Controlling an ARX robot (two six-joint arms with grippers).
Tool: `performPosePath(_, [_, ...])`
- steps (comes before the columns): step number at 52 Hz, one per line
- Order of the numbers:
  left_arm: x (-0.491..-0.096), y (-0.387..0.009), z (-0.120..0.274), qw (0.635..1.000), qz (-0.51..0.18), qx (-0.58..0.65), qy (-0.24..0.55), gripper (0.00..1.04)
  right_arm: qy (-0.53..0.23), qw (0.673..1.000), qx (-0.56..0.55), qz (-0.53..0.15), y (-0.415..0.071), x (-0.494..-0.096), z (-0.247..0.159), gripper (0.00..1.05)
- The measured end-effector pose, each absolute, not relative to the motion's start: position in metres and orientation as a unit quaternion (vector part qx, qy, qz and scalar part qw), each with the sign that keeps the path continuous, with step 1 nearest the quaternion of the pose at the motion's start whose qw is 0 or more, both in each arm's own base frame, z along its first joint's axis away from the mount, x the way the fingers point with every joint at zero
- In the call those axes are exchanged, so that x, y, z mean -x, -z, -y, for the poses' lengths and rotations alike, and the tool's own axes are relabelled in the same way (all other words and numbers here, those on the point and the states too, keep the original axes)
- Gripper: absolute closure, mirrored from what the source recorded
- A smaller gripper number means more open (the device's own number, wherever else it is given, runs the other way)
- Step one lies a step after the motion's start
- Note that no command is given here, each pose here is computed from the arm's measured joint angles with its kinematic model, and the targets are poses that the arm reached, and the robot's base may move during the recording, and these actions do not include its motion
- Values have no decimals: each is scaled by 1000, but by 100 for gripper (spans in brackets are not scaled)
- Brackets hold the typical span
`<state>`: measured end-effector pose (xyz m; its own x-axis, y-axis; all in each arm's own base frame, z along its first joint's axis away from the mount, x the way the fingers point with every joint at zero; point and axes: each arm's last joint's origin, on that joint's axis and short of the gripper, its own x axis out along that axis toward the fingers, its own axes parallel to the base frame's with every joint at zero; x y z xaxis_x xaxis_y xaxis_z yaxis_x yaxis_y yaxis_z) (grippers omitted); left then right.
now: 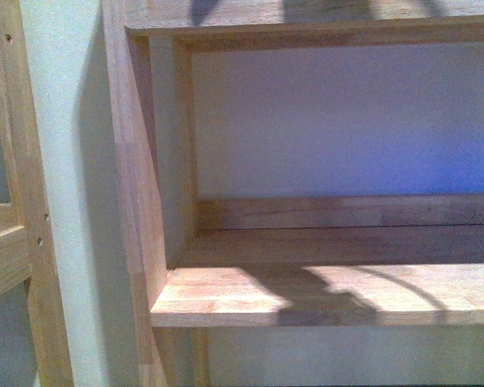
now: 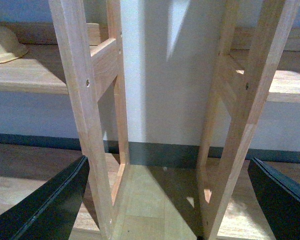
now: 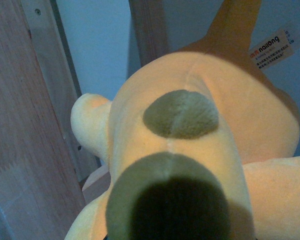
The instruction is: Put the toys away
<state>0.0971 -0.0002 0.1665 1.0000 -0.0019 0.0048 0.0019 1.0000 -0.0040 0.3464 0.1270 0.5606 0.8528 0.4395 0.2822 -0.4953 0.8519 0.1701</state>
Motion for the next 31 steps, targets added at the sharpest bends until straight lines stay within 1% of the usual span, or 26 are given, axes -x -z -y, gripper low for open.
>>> performPosePath(9, [-97, -166, 0, 1000, 2, 2, 1, 6, -264, 947, -157, 98, -554, -355, -121, 94])
performPosePath(17, [-97, -166, 0, 1000, 2, 2, 1, 6, -264, 948, -162, 74, -540, -367, -119, 94])
performPosePath(31, [-97, -166, 0, 1000, 2, 2, 1, 6, -281, 943, -169, 58, -531, -380, -117, 94])
